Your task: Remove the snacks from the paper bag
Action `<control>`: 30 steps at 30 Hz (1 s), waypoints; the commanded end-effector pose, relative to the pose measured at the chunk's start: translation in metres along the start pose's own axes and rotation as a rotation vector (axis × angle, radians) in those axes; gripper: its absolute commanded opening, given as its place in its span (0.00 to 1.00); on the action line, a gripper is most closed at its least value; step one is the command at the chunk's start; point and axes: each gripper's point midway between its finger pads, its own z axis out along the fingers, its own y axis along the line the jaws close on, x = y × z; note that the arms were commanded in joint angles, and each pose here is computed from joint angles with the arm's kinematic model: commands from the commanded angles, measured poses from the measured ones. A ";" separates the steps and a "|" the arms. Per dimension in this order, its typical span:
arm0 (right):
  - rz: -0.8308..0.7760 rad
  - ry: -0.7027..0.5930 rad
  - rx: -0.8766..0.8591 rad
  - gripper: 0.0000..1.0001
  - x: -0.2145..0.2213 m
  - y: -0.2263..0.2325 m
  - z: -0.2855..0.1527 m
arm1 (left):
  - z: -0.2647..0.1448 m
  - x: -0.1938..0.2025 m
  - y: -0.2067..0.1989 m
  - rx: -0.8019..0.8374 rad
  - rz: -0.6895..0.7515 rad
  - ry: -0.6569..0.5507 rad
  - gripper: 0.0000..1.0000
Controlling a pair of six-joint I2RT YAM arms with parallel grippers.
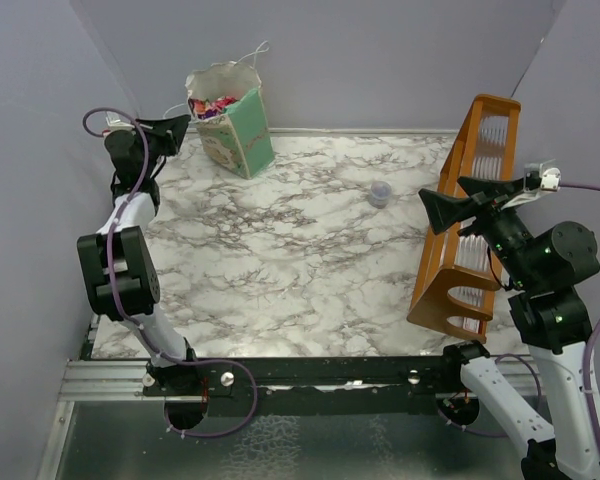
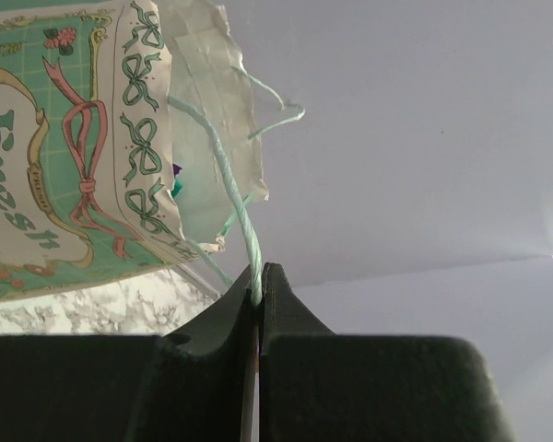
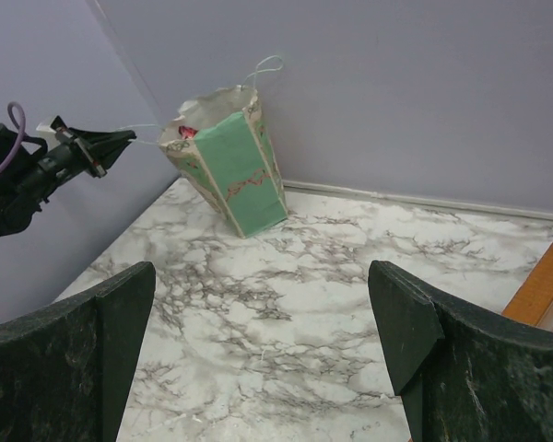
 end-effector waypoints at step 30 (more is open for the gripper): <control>-0.054 0.136 -0.377 0.98 0.040 0.057 0.021 | -0.343 0.099 0.017 -0.685 0.580 -0.057 0.00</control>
